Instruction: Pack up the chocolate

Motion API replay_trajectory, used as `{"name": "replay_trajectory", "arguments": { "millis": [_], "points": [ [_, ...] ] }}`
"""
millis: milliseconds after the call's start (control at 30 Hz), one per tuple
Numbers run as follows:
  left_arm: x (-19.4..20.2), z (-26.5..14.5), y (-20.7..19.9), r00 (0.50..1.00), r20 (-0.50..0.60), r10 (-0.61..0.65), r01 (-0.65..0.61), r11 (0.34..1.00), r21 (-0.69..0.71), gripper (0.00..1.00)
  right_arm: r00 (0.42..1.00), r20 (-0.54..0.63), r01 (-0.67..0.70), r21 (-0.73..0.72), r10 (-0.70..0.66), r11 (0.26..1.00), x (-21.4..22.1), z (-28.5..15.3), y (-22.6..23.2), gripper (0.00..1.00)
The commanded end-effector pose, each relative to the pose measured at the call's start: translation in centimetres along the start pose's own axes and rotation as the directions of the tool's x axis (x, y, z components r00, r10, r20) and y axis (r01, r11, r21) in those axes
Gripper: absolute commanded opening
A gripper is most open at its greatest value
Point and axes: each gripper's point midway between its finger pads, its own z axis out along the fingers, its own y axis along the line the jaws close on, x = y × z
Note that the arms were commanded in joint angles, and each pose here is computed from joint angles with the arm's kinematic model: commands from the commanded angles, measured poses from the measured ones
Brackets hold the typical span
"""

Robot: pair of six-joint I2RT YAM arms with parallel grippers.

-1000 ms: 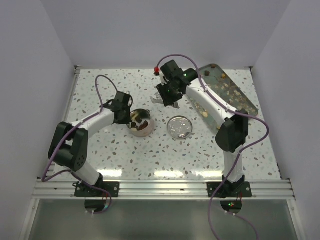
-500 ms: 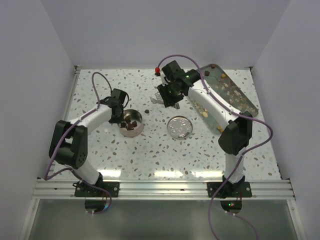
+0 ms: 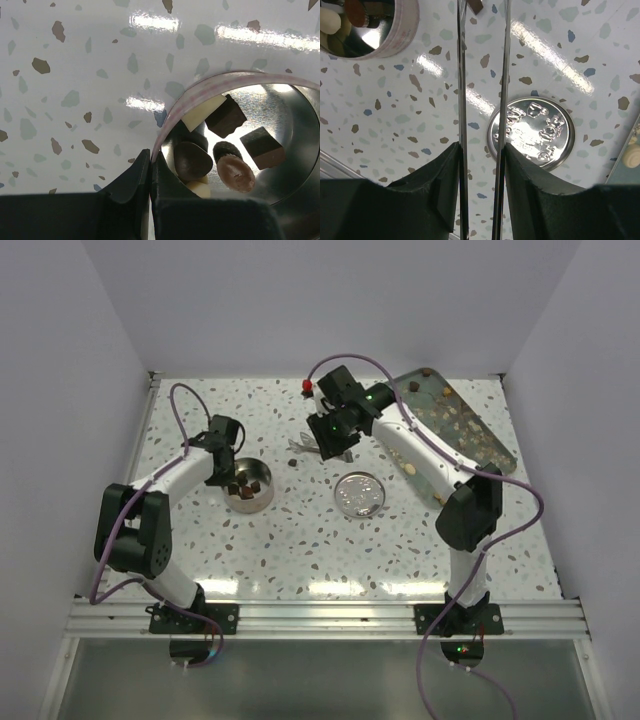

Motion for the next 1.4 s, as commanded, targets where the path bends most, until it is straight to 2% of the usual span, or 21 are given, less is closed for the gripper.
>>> {"name": "replay_trajectory", "arguments": {
  "millis": [0, 100, 200, 233, 333, 433, 867, 1167, 1367],
  "points": [
    [-0.9, -0.9, 0.1, 0.999, 0.030, 0.021, -0.021, 1.000, 0.011, 0.01, 0.999, 0.034, 0.019, -0.044, -0.018, 0.999, -0.5, -0.2, 1.7, 0.41],
    [-1.1, -0.8, -0.2, 0.999, 0.032, 0.020, -0.020, 1.000, 0.023, 0.09, 1.000, 0.017, 0.025, -0.051, -0.025, 0.998, 0.0, 0.3, 2.2, 0.42],
    [-1.2, -0.7, -0.5, 0.999, 0.032, 0.017, -0.018, 0.999, 0.036, 0.25, 1.000, 0.003, 0.030, -0.050, -0.029, 0.998, 0.4, 0.9, 2.4, 0.42],
    [-1.2, -0.7, -0.6, 0.999, 0.032, 0.017, -0.018, 0.999, 0.040, 0.35, 0.999, -0.006, 0.032, -0.048, -0.032, 0.998, 0.6, 1.2, 2.4, 0.42],
    [-1.4, -0.8, -0.7, 0.999, 0.040, 0.011, -0.012, 0.999, 0.044, 0.47, 0.999, -0.015, 0.040, -0.037, -0.040, 0.999, 0.9, 1.7, 2.3, 0.42],
    [-1.5, -0.9, -0.7, 0.999, 0.046, 0.010, -0.012, 0.999, 0.049, 0.55, 0.999, -0.020, 0.044, -0.024, -0.045, 0.999, 1.0, 2.1, 2.1, 0.42],
    [-1.9, -1.4, -0.8, 0.998, 0.068, -0.013, 0.009, 0.998, 0.060, 0.59, 0.996, -0.066, 0.066, 0.001, -0.066, 0.998, 2.2, 4.4, 1.5, 0.42],
    [-1.4, -1.3, -0.8, 0.998, 0.060, -0.017, 0.013, 0.998, 0.066, 0.56, 0.995, -0.069, 0.069, 0.018, -0.068, 0.997, 2.4, 4.2, 1.1, 0.26],
    [-2.3, -1.9, -0.5, 0.994, 0.090, -0.067, 0.058, 0.993, 0.098, 0.56, 0.997, -0.022, 0.075, 0.036, -0.075, 0.997, 0.9, 2.5, 1.0, 0.24]
  ]
}}
